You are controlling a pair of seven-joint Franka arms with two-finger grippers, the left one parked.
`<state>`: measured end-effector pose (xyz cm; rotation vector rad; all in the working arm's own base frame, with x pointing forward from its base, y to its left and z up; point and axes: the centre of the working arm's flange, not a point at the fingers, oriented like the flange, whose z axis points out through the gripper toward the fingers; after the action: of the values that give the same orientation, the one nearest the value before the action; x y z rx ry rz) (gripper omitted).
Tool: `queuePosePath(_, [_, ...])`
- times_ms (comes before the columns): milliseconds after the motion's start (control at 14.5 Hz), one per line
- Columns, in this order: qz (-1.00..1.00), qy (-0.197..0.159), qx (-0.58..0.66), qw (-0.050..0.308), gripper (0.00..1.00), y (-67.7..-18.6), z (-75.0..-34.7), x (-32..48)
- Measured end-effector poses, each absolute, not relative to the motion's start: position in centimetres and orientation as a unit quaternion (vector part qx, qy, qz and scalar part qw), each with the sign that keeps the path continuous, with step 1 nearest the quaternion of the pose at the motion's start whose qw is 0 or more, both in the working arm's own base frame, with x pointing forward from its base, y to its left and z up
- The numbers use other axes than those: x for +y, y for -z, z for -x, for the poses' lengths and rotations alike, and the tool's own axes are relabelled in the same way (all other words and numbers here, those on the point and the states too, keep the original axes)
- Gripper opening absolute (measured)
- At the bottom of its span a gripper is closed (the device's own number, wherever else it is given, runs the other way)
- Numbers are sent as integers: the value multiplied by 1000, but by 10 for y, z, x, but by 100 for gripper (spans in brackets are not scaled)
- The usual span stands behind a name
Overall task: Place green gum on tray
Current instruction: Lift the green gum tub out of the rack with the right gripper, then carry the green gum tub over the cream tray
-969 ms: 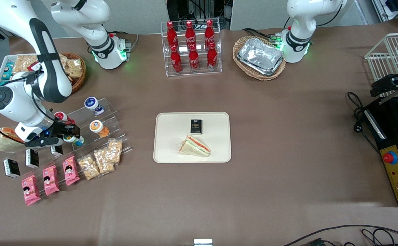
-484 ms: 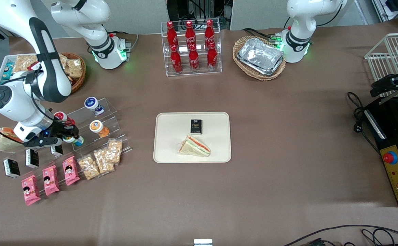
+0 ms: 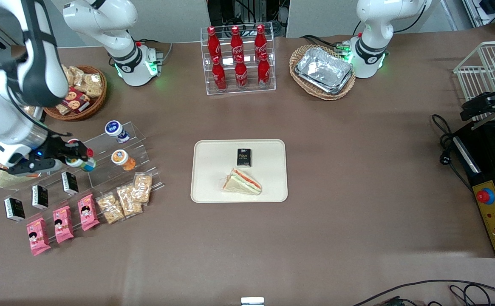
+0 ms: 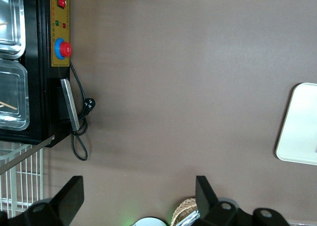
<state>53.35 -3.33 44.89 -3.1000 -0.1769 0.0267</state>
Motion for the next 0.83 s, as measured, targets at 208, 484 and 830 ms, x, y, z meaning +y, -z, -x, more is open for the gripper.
queuePosePath(208, [999,-36,-22,19,59,-491,-534,6])
queuePosePath(484, [997,-49,33,46,59,-497,-531,70])
queuePosePath(830, [994,-63,84,39,59,-489,-517,153])
